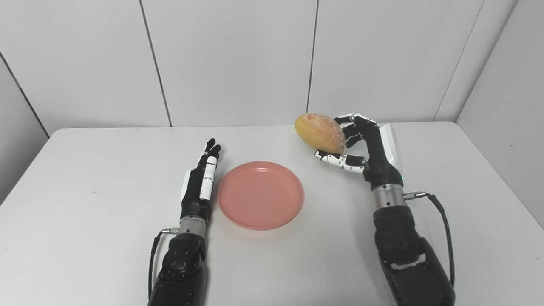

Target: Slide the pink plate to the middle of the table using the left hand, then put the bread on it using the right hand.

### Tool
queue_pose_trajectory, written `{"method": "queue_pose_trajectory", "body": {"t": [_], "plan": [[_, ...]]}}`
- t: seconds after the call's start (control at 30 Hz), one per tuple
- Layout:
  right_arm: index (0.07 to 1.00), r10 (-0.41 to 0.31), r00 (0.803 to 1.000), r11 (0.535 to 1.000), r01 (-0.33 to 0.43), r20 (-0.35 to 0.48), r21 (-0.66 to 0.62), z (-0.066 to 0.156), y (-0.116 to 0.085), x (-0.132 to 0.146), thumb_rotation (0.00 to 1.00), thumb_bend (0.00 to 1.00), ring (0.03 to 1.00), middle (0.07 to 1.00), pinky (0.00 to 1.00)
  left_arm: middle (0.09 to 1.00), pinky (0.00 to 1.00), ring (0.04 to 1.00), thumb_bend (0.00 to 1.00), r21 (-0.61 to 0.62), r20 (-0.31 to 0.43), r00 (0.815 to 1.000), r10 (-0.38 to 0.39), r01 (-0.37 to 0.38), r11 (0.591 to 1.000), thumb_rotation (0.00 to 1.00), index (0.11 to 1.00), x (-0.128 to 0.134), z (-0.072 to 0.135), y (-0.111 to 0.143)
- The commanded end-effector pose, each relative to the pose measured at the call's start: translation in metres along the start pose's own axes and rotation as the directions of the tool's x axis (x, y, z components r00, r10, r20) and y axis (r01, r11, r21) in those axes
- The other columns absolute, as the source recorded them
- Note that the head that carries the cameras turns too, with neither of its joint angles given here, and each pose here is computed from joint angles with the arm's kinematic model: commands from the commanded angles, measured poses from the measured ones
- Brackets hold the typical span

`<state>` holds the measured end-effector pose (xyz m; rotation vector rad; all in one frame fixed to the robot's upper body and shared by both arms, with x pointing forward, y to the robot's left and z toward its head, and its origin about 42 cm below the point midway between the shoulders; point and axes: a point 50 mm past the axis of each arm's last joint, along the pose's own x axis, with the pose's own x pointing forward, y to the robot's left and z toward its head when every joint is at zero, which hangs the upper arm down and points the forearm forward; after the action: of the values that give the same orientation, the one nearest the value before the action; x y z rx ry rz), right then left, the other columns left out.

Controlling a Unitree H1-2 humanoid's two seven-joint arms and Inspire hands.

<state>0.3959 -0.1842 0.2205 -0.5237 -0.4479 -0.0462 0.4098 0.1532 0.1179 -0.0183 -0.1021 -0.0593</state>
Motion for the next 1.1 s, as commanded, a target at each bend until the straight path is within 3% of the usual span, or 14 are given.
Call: {"method": "queue_pose_trajectory", "body": {"t": [0.0, 0.27, 0.43, 0.9, 0.97, 1.07], "plan": [[0.522, 0.007, 0.998, 1.0, -0.008, 0.063, 0.008, 0.018, -0.001, 0.008, 0.0, 0.52, 0.475, 0.467, 0.41, 0.964, 1.0, 0.985, 0.41, 0.003, -0.026, 1.0, 0.012, -0.012, 1.0, 1.0, 0.954, -0.006, -0.007, -0.005], [0.527, 0.142, 0.985, 0.99, -0.142, 0.1, -0.005, 0.02, 0.039, 0.002, 0.0, 0.52, 0.468, 0.462, 0.41, 0.974, 1.0, 0.999, 0.43, -0.003, -0.062, 0.998, 0.016, -0.016, 1.0, 1.0, 0.966, -0.005, -0.006, -0.008], [0.524, 0.229, 0.971, 0.973, -0.228, 0.067, -0.028, 0.012, 0.063, 0.002, 0.0, 0.52, 0.475, 0.464, 0.4, 0.969, 1.0, 0.992, 0.43, 0.01, -0.061, 0.998, 0.018, -0.018, 1.0, 1.0, 0.961, -0.004, -0.006, -0.011], [0.538, 0.339, 0.938, 0.926, -0.319, 0.068, -0.204, -0.014, 0.091, 0.006, 0.0, 0.51, 0.379, 0.425, 0.3, 0.971, 1.0, 0.995, 0.4, -0.004, -0.061, 0.998, 0.014, -0.014, 1.0, 1.0, 0.96, -0.006, -0.002, -0.015], [0.539, 0.349, 0.934, 0.918, -0.325, 0.075, -0.227, -0.015, 0.092, 0.006, 0.0, 0.51, 0.388, 0.428, 0.31, 0.975, 1.0, 0.997, 0.39, 0.001, -0.06, 0.998, 0.011, -0.011, 1.0, 1.0, 0.962, -0.006, -0.001, -0.015], [0.513, 0.35, 0.93, 0.908, -0.308, 0.111, -0.282, -0.016, 0.095, 0.006, 0.0, 0.52, 0.551, 0.478, 0.48, 0.964, 0.99, 0.983, 0.4, 0.007, -0.049, 0.999, 0.021, -0.021, 1.0, 1.0, 0.955, -0.007, -0.001, -0.015]]}}
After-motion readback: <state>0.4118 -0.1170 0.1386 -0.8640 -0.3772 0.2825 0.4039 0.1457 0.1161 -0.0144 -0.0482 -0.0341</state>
